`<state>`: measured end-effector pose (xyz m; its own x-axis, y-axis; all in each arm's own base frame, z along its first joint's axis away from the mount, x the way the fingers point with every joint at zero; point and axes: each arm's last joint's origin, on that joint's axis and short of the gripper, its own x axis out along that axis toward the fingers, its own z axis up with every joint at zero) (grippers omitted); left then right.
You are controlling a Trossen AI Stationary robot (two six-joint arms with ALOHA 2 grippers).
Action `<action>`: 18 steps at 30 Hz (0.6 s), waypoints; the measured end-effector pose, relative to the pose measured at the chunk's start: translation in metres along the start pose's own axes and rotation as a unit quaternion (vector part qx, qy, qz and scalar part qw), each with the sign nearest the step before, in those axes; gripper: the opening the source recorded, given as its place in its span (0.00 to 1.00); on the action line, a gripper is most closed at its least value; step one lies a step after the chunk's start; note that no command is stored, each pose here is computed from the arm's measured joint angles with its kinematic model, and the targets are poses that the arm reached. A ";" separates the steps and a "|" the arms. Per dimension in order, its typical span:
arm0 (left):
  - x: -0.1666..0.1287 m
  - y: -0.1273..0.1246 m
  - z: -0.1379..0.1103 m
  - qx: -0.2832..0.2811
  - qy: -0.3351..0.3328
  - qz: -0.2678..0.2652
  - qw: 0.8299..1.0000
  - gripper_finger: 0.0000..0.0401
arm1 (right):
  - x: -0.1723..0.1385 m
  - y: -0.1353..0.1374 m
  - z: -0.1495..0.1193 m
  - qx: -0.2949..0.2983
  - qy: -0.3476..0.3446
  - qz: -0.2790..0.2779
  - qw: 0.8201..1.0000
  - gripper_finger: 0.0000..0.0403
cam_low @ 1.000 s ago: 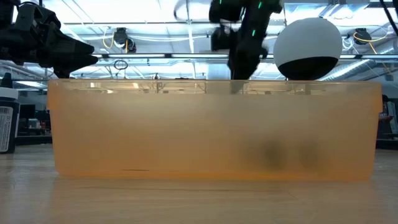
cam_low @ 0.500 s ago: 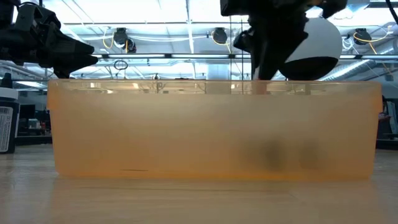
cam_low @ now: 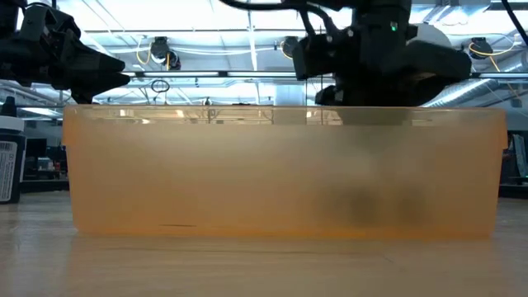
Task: Pick & Place food coloring
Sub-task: Put the small orange food coloring bottle into the orange bin
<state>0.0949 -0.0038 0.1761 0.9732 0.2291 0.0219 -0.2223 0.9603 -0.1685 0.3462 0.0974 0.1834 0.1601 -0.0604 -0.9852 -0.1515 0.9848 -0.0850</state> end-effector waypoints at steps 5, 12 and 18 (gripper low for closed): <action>0.000 0.000 0.000 0.000 0.000 0.000 1.000 0.45 | 0.008 0.000 -0.003 0.002 0.002 0.000 1.000 0.12; 0.000 0.000 0.000 0.000 0.000 0.000 1.000 0.45 | 0.014 0.001 -0.007 0.005 0.006 0.027 1.000 0.21; 0.000 0.000 0.000 0.000 0.000 0.000 1.000 0.45 | 0.014 0.000 -0.007 0.025 0.007 0.026 0.999 0.41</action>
<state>0.0949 -0.0038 0.1761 0.9732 0.2289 0.0221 -0.2221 0.9603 -0.1687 0.3420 0.0953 0.1687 0.1405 -0.0108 -0.9900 -0.1106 0.9935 -0.0265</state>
